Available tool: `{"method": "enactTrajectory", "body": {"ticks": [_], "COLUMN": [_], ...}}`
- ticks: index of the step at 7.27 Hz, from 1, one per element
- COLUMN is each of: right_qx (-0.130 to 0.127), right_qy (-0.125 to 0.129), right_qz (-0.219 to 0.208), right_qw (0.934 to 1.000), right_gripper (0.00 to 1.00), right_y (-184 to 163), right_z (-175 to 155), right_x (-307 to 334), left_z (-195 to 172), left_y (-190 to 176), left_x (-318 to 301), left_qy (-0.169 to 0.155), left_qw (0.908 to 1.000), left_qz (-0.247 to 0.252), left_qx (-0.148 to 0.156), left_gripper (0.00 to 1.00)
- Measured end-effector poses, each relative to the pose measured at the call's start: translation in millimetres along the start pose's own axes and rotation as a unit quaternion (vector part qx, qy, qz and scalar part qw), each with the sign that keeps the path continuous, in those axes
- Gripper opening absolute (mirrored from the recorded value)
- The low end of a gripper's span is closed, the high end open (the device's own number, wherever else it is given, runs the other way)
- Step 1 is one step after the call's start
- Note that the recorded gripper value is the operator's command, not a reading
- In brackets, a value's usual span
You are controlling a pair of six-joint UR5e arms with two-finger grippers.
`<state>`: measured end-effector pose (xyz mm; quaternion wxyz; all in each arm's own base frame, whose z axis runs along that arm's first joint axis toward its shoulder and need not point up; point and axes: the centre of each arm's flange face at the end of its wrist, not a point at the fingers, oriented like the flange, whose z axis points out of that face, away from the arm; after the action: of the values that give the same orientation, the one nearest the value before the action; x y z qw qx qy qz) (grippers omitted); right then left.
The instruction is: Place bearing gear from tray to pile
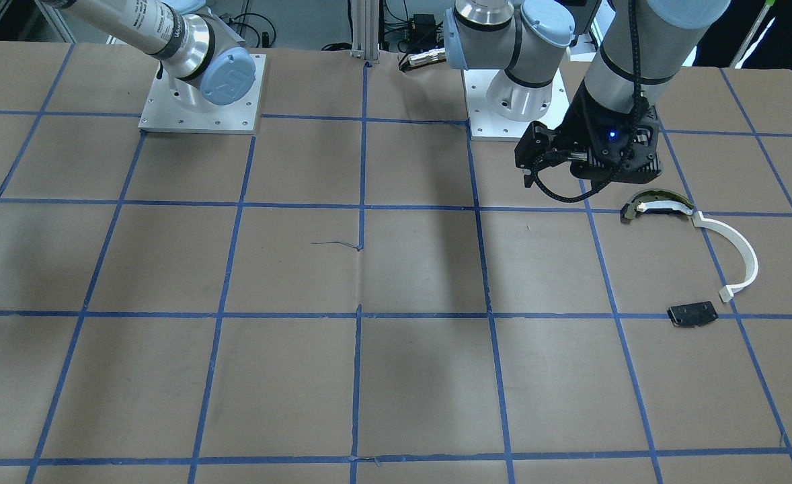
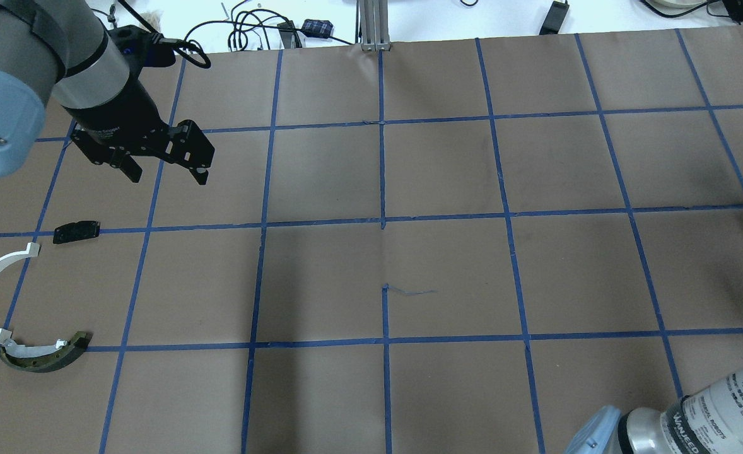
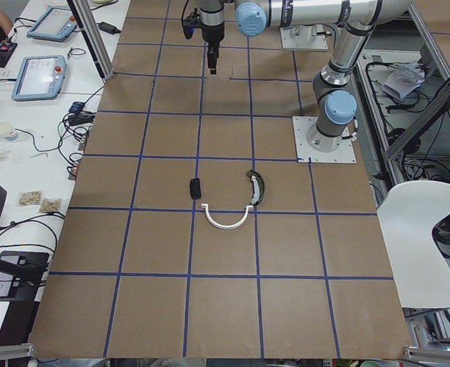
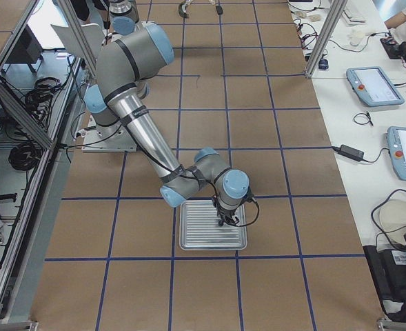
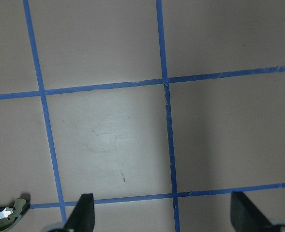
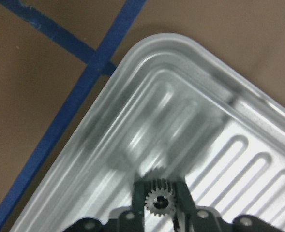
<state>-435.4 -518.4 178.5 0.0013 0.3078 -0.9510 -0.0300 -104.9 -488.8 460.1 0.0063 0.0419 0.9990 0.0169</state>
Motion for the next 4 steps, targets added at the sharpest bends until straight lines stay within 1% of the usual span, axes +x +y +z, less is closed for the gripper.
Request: {"method": "enactTrajectory", "body": {"ticks": [1,2,3,4], "right_qx": [-0.004,-0.005,-0.002,0.004], "right_qy": [0.003,0.015,0.038,0.061], "right_qz": [0.004,0.017,0.034,0.058], "right_qw": [1.0000,0.9997,0.9987,0.9964], "right_gripper": [0.00,0.00,0.00,0.00], "right_y": [1,-1,-12,-38], "right_z": [-3,-16,-44,-75], "right_x": [1,4,5,-1], "left_z": [0,0,0,0], "left_y": [0,0,0,0], "left_x": [0,0,0,0], "left_qy": [0.000,0.000,0.000,0.000], "left_qw": [1.0000,1.0000,1.0000,1.0000], "left_qz": [0.000,0.000,0.000,0.000], "left_qx": [0.000,0.000,0.000,0.000], "left_gripper": [1.00,1.00,1.00,1.00]}}
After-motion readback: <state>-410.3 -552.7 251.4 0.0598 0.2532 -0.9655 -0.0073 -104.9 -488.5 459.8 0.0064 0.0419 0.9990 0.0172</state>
